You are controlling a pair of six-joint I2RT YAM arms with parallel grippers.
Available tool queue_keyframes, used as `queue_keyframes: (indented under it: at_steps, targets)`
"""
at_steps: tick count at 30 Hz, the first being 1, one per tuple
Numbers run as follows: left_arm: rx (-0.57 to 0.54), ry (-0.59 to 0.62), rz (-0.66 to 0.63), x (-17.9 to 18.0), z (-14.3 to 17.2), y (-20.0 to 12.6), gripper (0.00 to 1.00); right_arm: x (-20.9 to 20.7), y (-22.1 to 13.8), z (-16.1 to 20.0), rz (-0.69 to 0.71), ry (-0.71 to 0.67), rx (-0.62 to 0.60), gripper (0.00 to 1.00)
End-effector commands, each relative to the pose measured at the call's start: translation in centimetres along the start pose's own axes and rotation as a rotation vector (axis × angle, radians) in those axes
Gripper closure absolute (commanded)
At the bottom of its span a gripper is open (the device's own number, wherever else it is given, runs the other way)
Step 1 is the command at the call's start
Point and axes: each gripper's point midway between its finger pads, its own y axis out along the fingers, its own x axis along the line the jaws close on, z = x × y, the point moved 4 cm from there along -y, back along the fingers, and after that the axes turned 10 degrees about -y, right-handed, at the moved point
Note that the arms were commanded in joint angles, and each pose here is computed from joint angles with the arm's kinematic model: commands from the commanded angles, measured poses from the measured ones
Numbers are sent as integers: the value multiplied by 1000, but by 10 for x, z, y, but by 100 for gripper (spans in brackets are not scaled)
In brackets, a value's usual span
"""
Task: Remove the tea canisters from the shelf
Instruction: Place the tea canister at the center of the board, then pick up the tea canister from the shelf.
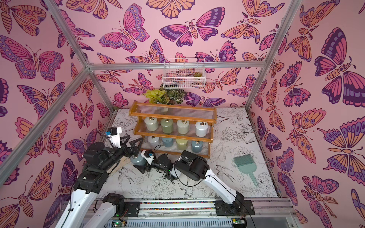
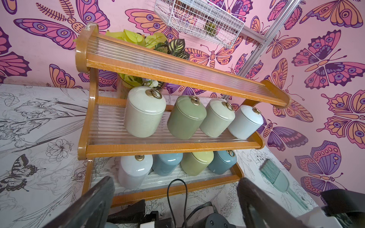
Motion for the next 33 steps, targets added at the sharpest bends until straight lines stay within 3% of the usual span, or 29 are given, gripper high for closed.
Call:
queue_keyframes:
  at_steps: [1,8,12,19,26,33]
  targets:
    - [-13,9,-9,0,-4,1,0,-16,-8,-48,58,-58,-79,1]
    - [-28,-16,-20,0,-12,6,0,-35,-47,-98,147,-53,-91,1]
    - [-49,-24,-14,-2,-17,5,0,-37,-80,-136,196,-10,-30,1]
    - [12,-25,22,-6,-12,12,0,-60,-154,-187,451,-79,229,1]
    - [37,-23,12,-3,-7,20,0,-83,-234,-234,747,-184,276,1]
    - [38,-22,28,-7,-10,20,0,-105,-303,-238,979,-175,318,1]
